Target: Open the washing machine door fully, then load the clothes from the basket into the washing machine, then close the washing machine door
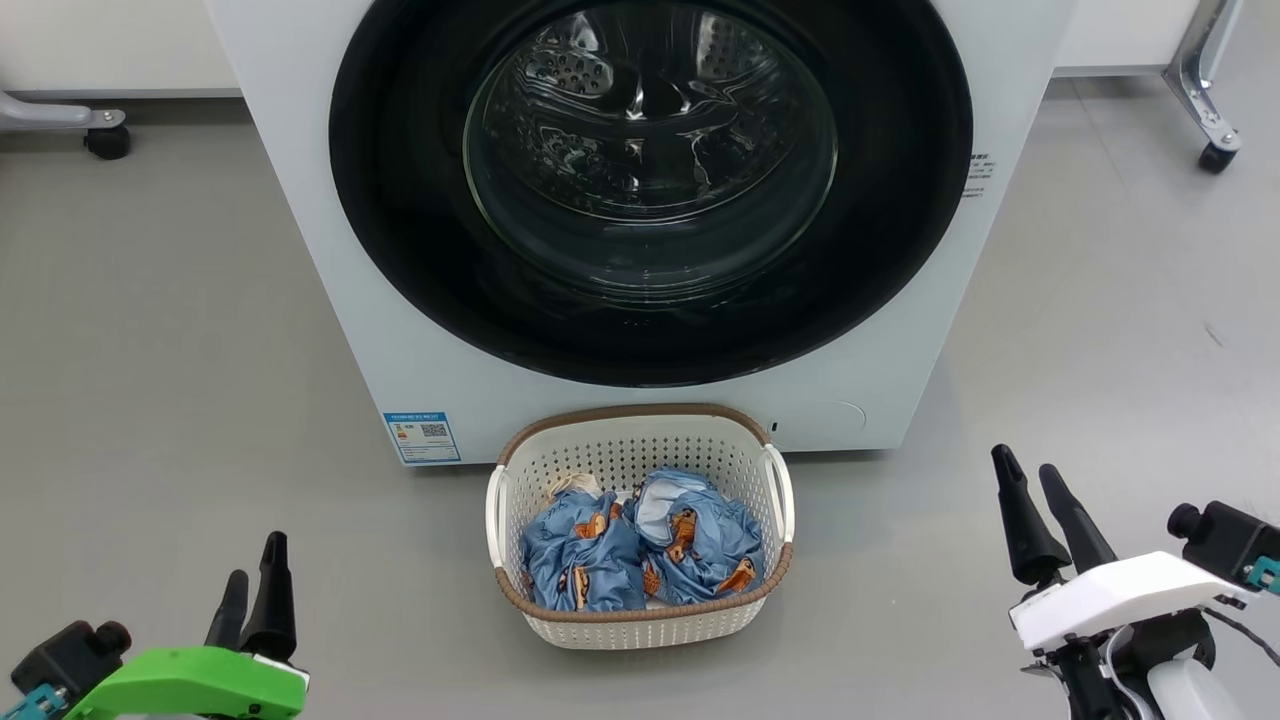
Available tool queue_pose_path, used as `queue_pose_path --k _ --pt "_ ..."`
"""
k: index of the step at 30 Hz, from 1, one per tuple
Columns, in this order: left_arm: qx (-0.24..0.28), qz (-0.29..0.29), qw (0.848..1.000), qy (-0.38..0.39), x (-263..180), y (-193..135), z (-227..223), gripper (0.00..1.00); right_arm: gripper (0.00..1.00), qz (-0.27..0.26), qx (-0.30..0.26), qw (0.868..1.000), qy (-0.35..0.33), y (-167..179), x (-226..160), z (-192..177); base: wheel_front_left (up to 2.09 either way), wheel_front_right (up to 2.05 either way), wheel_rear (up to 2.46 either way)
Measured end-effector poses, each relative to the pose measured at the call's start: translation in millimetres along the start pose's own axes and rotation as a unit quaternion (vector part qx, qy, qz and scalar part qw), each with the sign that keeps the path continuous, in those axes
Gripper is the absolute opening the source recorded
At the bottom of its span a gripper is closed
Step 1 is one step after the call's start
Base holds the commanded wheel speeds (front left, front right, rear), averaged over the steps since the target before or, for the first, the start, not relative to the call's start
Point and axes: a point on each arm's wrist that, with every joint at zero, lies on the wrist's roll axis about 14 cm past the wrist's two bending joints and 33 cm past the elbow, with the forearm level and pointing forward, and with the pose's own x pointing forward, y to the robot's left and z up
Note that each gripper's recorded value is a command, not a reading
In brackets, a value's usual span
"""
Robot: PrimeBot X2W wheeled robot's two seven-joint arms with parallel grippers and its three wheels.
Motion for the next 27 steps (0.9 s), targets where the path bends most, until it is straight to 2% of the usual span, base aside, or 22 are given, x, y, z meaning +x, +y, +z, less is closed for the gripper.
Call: queue_pose_path --k 9,16,27 --pt "0.075 -0.005 0.997 -0.004 -6.0 0.3 0.7 1.0 1.0 0.018 -0.081 0.996 0.016 8.4 -1.5 -10.9 0.0 0.0 0.0" --pt "0.123 -0.01 0.992 -0.008 -9.2 -0.6 0.8 1.0 1.0 0.027 -0.118 0.992 0.022 11.8 -3.0 -17.9 0.0 0.0 0.0" --pt "0.244 -0.037 0.969 -0.023 -11.1 -11.1 10.5 1.0 1.0 0.024 -0.194 0.98 0.031 4.3 -6.5 -26.0 0.0 0.0 0.0"
